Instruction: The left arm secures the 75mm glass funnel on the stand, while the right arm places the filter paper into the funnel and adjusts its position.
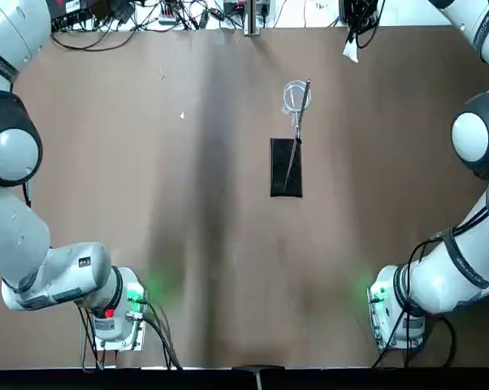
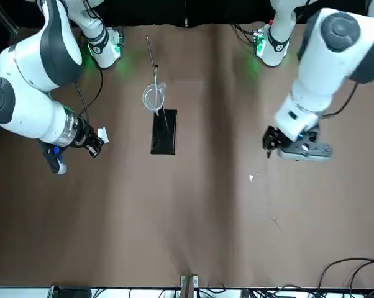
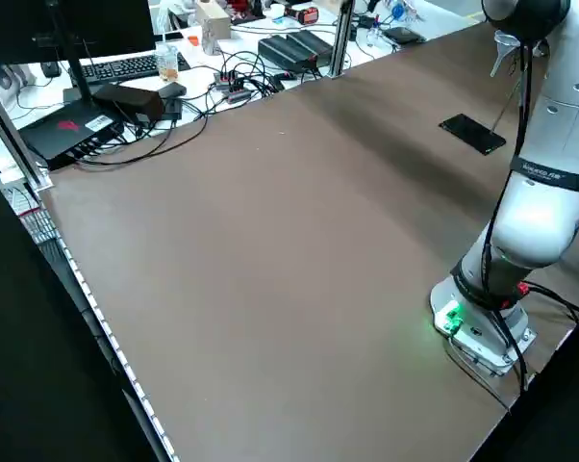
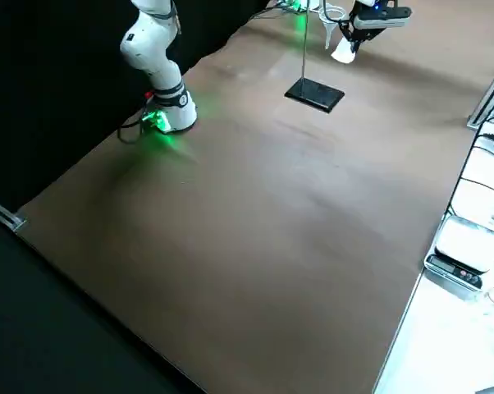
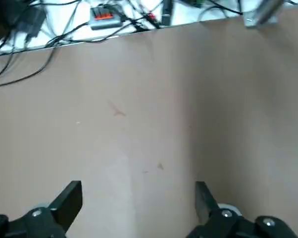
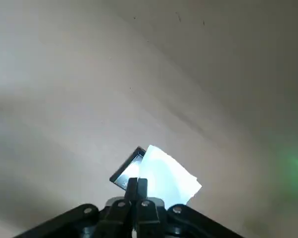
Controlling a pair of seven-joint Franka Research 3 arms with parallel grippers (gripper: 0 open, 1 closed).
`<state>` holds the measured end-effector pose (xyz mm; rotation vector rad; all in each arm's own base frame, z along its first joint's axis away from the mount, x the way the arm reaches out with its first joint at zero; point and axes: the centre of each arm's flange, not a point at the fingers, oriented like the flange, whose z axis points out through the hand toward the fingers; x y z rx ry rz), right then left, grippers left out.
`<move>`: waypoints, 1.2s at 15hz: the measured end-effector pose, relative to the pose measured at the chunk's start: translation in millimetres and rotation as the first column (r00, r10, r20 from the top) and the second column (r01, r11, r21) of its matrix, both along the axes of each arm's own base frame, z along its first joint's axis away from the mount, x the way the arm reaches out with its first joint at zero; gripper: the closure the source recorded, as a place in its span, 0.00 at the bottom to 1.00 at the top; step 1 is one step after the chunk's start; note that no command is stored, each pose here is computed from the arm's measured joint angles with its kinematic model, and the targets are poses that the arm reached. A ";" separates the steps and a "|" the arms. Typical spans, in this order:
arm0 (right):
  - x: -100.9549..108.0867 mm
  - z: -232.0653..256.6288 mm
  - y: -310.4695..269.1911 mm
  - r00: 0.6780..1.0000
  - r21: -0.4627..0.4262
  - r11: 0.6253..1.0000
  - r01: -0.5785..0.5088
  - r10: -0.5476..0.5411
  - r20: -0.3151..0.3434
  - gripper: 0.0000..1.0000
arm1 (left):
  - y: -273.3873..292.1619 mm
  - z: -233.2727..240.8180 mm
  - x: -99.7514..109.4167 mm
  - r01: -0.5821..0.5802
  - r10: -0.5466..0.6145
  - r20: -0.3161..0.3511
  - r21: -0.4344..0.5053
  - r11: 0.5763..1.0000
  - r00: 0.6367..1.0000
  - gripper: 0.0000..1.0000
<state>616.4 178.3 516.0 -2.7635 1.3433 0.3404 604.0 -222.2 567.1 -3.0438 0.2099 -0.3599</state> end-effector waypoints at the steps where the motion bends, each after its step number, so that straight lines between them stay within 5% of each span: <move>1: 0.0 0.0 0.0 1.000 0.000 1.000 0.000 0.000 0.000 0.99 | 14.0 -0.5 4.9 -0.033 0.033 -0.001 -0.002 0.999 0.999 0.00; 15: -9.5 0.4 31.1 1.000 -0.004 1.000 0.011 -0.011 -0.008 0.99 | 136.7 -2.8 32.7 -0.127 0.129 -0.018 0.053 0.990 0.992 0.00; 18: -19.9 3.9 65.1 0.999 -0.010 0.999 0.035 -0.035 0.000 0.99 | 177.4 19.6 27.3 -0.182 0.182 -0.016 -0.003 0.983 0.983 0.00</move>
